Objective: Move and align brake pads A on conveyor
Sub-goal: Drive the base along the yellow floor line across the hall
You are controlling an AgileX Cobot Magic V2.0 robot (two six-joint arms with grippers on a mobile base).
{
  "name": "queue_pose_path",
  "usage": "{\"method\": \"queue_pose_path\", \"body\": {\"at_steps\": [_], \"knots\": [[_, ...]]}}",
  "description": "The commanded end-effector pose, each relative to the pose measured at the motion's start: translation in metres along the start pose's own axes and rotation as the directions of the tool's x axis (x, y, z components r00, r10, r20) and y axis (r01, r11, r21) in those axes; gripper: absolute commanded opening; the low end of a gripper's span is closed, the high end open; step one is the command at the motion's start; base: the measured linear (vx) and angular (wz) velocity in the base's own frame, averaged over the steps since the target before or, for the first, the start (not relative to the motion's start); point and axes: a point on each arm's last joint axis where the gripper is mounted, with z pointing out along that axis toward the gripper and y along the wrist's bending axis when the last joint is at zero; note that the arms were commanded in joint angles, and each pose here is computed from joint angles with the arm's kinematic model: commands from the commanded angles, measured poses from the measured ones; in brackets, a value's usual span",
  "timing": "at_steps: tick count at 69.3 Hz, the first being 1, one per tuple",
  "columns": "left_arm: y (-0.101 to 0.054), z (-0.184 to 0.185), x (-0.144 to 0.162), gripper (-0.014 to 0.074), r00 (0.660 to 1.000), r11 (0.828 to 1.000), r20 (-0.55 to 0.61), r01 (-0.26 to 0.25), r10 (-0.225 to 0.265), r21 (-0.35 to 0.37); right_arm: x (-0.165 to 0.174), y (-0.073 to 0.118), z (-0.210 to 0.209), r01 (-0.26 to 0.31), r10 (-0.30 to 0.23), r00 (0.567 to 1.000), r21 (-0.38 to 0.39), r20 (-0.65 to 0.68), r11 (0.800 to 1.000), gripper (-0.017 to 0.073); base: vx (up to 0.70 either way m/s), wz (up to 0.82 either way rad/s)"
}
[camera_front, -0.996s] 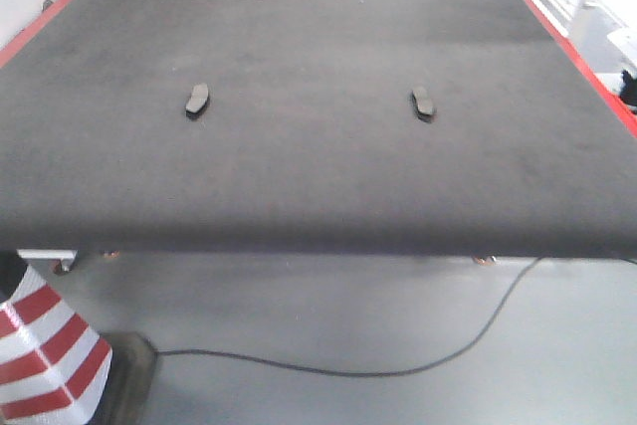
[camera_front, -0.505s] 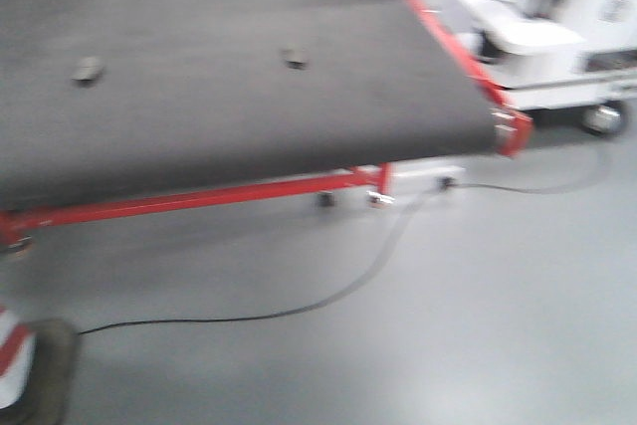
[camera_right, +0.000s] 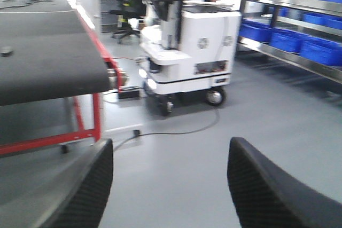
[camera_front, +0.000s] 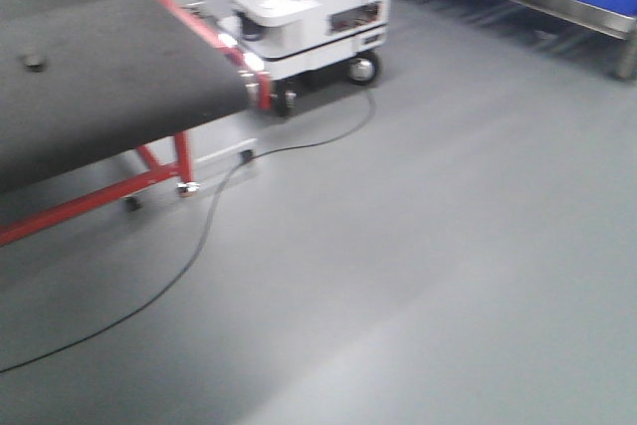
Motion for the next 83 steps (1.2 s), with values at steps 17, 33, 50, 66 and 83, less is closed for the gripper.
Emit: {"method": "queue_pose_path", "body": {"at_steps": [17,33,50,66,83], "knots": [[-0.0009,-0.0029,-0.0134,0.0447,0.997,1.000,0.083,0.010,-0.010,0.008,-0.0140,-0.0016,-0.0010,0.012,-0.014,0.996,0.017,0.084,1.000,0.0453,-0.16,-0.71],[-0.0009,-0.0029,-0.0133,0.0447,0.997,1.000,0.082,0.010,-0.010,0.008,-0.0140,-0.0016,-0.0010,0.012,-0.014,0.996,0.017,0.084,1.000,0.0453,-0.14,-0.83],[-0.0009,-0.0029,-0.0133,0.0447,0.997,1.000,0.082,0.010,-0.010,0.008,-0.0140,-0.0016,-0.0010,0.012,-0.014,0.996,0.017,0.084,1.000,0.0453,-0.13,-0.98],[-0.0009,-0.0029,-0.0133,0.0447,0.997,1.000,0.082,0.010,-0.010,0.008,-0.0140,-0.0016,-0.0010,0.012,-0.014,0.996,0.017,0.084,1.000,0.0453,-0.11,-0.92],[-0.0009,-0.0029,-0.0132,0.0447,0.997,1.000,0.081,0.010,-0.010,0.008,-0.0140,-0.0016,-0.0010,0.012,-0.014,0.996,0.017,0.084,1.000,0.0453,-0.06,-0.71]]}}
